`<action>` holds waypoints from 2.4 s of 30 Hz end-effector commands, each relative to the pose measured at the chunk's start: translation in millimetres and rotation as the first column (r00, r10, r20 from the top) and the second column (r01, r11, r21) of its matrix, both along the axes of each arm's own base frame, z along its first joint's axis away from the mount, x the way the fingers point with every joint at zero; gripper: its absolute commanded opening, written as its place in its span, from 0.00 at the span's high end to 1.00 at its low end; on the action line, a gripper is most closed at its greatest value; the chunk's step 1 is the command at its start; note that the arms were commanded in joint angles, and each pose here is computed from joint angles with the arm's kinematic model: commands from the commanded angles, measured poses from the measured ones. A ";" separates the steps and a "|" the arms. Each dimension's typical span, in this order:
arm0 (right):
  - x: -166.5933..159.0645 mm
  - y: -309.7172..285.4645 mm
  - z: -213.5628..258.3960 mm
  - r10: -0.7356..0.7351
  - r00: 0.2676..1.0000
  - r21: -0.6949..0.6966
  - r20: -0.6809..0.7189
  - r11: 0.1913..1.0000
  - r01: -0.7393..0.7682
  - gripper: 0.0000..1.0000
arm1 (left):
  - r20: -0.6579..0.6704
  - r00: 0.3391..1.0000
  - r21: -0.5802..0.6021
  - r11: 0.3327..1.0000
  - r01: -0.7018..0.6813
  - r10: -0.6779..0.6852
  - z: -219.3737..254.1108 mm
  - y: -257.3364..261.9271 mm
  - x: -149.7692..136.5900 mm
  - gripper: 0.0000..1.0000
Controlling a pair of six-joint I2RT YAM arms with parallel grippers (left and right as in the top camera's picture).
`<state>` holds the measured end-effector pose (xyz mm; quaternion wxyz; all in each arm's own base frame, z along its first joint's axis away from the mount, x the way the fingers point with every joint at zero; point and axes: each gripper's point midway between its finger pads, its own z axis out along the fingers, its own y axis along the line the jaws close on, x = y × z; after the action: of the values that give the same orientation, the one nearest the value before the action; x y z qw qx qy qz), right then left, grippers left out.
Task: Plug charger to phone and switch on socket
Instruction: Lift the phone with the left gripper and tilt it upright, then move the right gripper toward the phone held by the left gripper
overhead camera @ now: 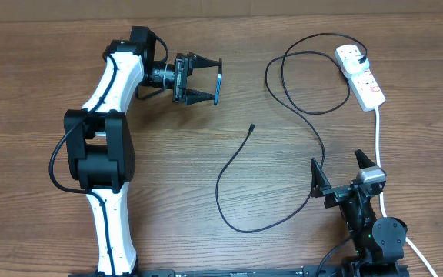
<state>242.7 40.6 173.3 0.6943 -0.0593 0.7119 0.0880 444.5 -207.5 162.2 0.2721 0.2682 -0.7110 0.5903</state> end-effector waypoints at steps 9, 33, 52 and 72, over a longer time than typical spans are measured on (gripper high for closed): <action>-0.3 -1.5 19.0 -0.012 0.997 0.041 0.081 0.999 0.009 0.00 | 0.024 1.000 -0.062 0.998 0.006 -0.004 17.1 -1.2 3.0 0.47; -41.0 45.1 218.2 0.284 0.943 0.171 0.176 0.934 -0.313 0.00 | 0.052 0.999 -0.060 0.998 0.010 -0.007 16.4 -1.3 3.0 0.47; 67.1 101.0 94.0 0.255 0.567 0.265 -0.783 0.962 -0.065 0.05 | 0.057 0.997 0.061 0.997 0.054 -0.058 -4.1 -23.7 -7.2 0.48; 112.9 162.0 46.6 0.027 0.578 0.200 -0.816 0.951 0.237 0.17 | -0.112 0.991 0.181 0.979 0.093 -0.074 -21.9 -54.6 -24.8 0.48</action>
<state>344.7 196.9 217.2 0.2820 0.1078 0.9373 0.1742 417.7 -256.3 128.8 0.2937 0.2848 -0.7705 0.4888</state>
